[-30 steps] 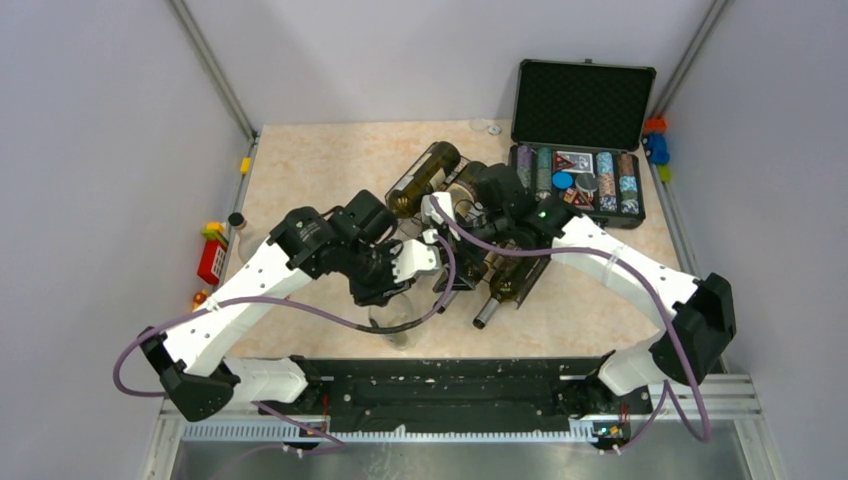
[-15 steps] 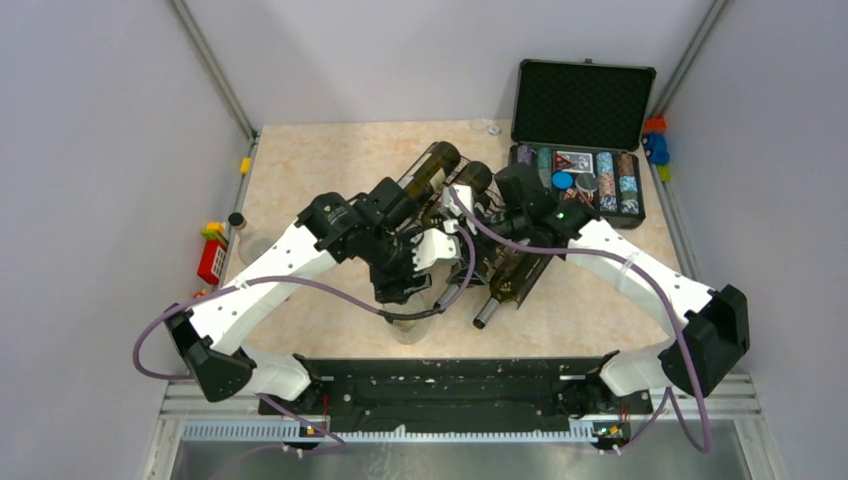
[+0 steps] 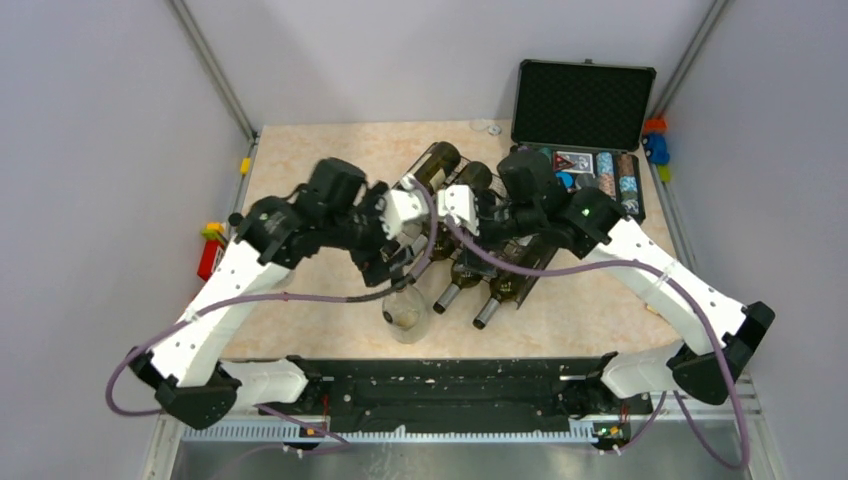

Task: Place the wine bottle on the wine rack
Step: Move the wine bottle to the center of the board.

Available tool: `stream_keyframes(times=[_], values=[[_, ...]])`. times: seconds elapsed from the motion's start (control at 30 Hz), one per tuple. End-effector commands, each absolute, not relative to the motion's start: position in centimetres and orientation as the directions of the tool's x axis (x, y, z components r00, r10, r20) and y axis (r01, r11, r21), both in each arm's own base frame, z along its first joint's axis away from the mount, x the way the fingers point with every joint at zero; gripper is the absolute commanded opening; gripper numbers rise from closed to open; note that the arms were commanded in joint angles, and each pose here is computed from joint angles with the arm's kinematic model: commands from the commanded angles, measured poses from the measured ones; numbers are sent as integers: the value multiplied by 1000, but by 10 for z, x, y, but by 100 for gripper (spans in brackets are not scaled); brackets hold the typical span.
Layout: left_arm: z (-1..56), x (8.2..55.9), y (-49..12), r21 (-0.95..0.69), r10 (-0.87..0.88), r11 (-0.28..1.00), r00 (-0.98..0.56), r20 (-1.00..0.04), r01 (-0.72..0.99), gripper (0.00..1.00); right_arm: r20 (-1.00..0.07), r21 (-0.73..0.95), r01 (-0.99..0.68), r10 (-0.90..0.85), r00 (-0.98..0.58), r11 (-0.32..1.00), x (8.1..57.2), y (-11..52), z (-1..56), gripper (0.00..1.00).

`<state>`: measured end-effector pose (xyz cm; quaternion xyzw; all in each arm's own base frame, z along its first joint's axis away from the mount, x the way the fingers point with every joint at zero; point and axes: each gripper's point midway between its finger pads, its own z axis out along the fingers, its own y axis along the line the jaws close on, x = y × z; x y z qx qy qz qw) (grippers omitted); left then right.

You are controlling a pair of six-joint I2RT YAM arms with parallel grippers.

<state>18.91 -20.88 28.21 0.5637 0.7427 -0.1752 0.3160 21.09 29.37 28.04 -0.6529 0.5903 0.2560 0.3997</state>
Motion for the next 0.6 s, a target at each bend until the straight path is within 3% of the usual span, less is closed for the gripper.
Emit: stream_keyframes(times=[0.0, 0.27, 0.57], values=[[348, 226, -196, 83, 475, 517, -204, -856, 852, 99, -608, -444, -888, -688, 397, -120, 205, 289, 303, 99], [374, 310, -122, -111, 110, 835, -361, -926, 539, 99, -269, -580, -694, -704, 657, -426, 175, 315, 305, 98], [350, 351, -56, -278, -94, 908, -494, -864, 314, 98, 59, -566, -454, -583, 810, -688, 134, 357, 291, 97]])
